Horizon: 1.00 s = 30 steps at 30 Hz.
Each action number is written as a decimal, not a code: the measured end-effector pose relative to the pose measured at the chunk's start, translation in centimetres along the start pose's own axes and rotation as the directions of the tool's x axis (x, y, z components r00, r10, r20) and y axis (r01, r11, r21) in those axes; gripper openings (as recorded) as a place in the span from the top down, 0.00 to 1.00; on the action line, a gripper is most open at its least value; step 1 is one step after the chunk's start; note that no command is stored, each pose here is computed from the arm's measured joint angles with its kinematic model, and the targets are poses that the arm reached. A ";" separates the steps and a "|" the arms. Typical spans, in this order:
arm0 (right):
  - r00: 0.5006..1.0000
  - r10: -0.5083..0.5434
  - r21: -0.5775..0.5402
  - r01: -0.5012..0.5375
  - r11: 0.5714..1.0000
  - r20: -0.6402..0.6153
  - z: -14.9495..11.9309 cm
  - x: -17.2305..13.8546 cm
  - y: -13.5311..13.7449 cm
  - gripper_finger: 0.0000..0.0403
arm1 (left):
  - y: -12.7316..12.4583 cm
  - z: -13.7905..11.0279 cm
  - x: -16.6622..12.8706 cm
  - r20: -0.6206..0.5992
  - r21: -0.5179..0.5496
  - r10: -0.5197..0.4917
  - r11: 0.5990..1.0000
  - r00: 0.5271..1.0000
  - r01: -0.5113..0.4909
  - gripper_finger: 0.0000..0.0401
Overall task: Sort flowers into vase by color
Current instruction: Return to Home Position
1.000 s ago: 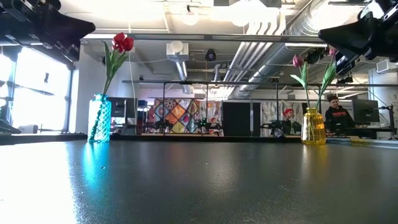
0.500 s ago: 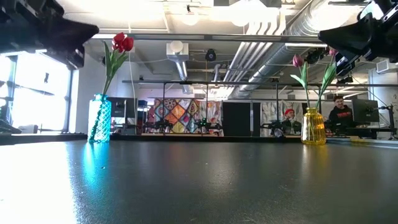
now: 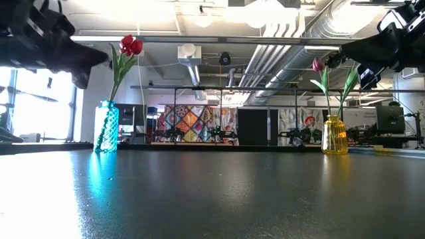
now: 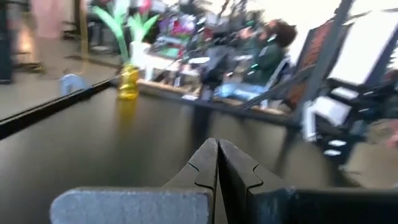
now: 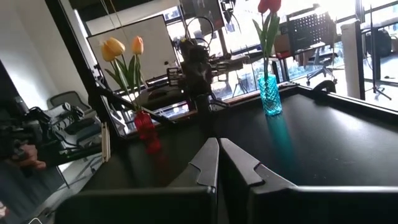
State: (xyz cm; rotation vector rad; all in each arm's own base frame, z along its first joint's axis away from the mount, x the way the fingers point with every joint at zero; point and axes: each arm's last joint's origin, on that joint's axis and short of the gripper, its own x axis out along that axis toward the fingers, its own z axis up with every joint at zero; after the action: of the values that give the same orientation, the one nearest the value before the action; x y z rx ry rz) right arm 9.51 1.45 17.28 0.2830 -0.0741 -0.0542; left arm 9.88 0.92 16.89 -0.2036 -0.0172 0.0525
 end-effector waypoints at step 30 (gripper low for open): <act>1.000 0.003 0.017 -0.002 1.000 -0.010 -0.1 0.0 0.0 1.00 | 0.3 -0.8 0.4 -0.086 -0.074 0.052 0.996 0.995 -0.059 1.00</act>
State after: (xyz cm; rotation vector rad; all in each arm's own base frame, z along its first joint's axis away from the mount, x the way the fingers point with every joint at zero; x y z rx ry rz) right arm 9.52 1.47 17.20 0.3003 -0.0655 -0.0498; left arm 10.30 1.07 16.06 -0.2830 0.0705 0.0986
